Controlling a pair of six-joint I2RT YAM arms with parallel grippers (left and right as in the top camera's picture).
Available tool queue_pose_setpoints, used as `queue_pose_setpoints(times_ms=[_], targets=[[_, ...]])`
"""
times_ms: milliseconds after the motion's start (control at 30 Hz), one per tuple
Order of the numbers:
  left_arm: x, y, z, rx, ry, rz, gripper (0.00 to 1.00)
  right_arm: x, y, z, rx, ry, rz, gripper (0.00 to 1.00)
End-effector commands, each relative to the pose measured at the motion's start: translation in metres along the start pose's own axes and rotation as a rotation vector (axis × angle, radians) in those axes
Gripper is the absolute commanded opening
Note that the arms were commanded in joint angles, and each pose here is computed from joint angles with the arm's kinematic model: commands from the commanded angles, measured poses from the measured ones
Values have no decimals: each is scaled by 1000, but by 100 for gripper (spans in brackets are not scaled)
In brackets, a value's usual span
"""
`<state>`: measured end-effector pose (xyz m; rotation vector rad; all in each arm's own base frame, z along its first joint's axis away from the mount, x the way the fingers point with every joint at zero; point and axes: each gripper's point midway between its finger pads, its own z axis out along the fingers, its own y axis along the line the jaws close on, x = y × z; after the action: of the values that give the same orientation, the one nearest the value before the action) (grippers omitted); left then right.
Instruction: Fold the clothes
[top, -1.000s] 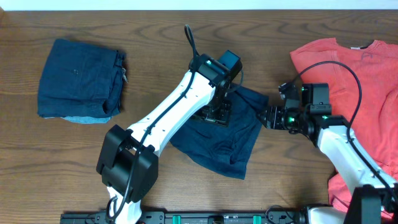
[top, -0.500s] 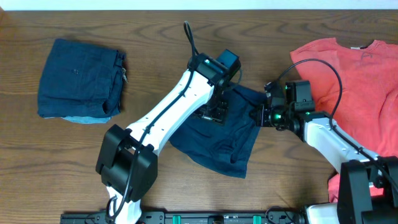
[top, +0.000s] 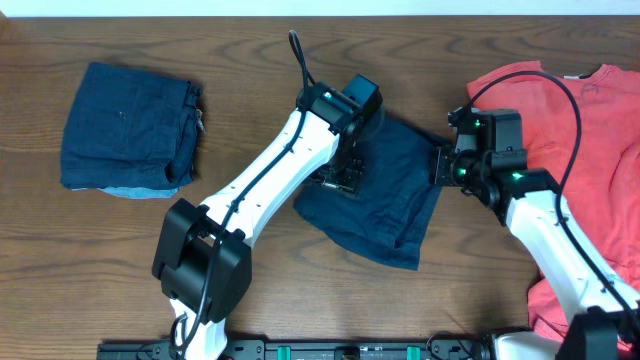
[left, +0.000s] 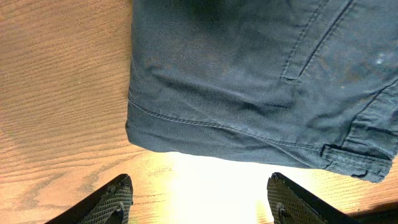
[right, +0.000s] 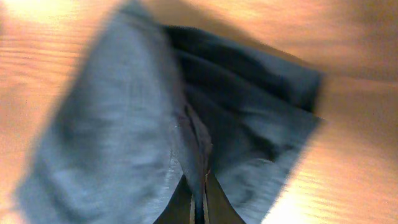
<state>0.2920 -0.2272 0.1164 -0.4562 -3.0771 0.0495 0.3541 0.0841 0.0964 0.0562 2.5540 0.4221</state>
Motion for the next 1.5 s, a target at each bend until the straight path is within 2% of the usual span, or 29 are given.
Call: queue_pose_setpoints(times_ms=[0,200,233,267,300,400,567,633,733,900,967,1000,1067,1133,1333,1467], targets=[[1,4,2,-15,6,10,71,-1,-54,6,275,-11,5,2],[7,7,9,-25,32,9,71,13,-93,13,419,37,93,14],[9,7,11,-27,38,9,71,15,-96,13,417,43,122,24],[10,8,13,-29,43,9,71,16,-97,13,405,50,131,38],[11,9,14,-31,48,9,71,17,-95,13,376,59,144,43],[13,9,17,-34,56,8,71,20,-74,10,225,97,137,46],[11,14,17,-59,44,20,71,32,20,-20,-283,158,-24,45],[9,18,19,-81,35,21,71,44,43,-32,-382,200,-46,48],[7,19,27,-77,25,17,71,75,56,-33,-371,317,-75,58],[5,26,45,-74,20,-1,71,124,51,-19,-217,486,-88,62],[5,28,52,-69,18,-4,71,137,54,-13,-209,527,-75,61],[4,27,56,-58,14,11,71,141,54,-11,-205,540,-68,53],[1,26,63,-46,-1,40,71,145,53,-8,-200,552,-69,18],[-2,25,69,-41,-18,55,71,144,46,-5,-153,548,-50,1],[-1,27,86,-38,-34,55,70,144,-4,-6,164,526,20,1],[8,31,87,-49,3,79,60,144,-21,-10,257,524,0,1]])
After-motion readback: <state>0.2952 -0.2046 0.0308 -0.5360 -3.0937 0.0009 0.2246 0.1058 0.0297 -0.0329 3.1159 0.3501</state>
